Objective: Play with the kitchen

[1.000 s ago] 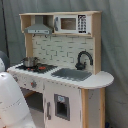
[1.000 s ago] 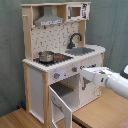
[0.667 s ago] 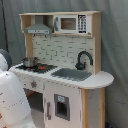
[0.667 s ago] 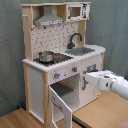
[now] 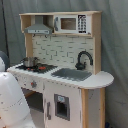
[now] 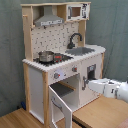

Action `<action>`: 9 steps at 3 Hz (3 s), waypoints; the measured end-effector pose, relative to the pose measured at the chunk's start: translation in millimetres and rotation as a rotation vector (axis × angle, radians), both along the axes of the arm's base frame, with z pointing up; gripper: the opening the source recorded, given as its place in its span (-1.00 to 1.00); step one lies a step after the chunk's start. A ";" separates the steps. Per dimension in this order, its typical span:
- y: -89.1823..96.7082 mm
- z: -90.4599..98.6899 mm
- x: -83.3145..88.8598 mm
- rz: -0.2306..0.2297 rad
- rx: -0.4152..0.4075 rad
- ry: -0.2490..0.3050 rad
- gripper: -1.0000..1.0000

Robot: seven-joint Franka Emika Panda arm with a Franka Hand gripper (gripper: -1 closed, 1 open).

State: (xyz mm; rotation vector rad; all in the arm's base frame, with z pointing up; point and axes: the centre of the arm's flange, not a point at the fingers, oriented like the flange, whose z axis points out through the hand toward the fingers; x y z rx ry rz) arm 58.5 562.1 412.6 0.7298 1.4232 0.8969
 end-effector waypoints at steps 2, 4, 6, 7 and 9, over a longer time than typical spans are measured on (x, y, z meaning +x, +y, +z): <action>41.8 9.4 -21.7 0.155 0.074 0.004 1.00; 78.1 7.9 -33.6 0.254 0.152 -0.007 1.00; 107.8 -15.6 -34.3 0.325 0.262 -0.015 1.00; 120.2 -31.8 -37.5 0.356 0.316 -0.014 1.00; 145.9 -65.0 -58.2 0.428 0.441 0.007 1.00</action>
